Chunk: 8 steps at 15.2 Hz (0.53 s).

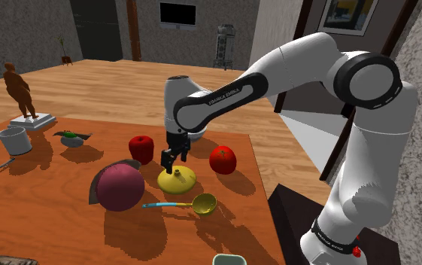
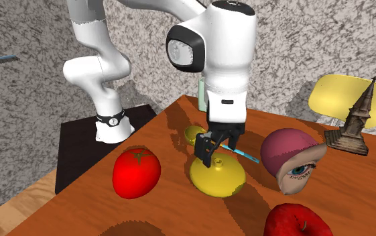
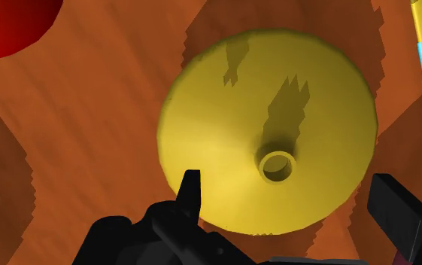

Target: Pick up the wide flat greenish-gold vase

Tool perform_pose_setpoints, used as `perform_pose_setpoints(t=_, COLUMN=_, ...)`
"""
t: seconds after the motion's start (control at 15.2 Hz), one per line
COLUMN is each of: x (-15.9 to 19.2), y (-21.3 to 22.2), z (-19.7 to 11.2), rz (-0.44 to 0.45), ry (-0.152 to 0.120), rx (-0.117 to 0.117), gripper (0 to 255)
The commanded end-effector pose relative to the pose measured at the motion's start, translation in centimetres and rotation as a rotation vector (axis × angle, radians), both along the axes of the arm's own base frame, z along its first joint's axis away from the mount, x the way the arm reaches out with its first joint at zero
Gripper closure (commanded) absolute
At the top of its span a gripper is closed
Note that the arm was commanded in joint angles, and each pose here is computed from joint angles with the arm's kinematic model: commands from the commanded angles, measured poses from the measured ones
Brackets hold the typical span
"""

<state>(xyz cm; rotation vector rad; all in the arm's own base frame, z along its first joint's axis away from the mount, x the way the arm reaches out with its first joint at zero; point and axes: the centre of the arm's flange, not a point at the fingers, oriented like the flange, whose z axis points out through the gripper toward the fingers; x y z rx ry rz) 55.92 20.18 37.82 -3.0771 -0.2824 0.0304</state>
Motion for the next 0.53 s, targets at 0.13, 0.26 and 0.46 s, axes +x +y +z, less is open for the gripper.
perform_pose_setpoints(t=0.13, x=-0.12, y=0.00, z=-0.86, rz=0.000, ry=0.000, rx=0.000, gripper=255)
perform_pose_setpoints(t=0.26, x=-0.12, y=0.01, z=-0.88, rz=0.000, ry=0.000, rx=0.000, gripper=255)
perform_pose_setpoints(t=0.46, x=-0.14, y=0.00, z=-0.89, rz=0.000, ry=0.000, rx=0.000, gripper=255)
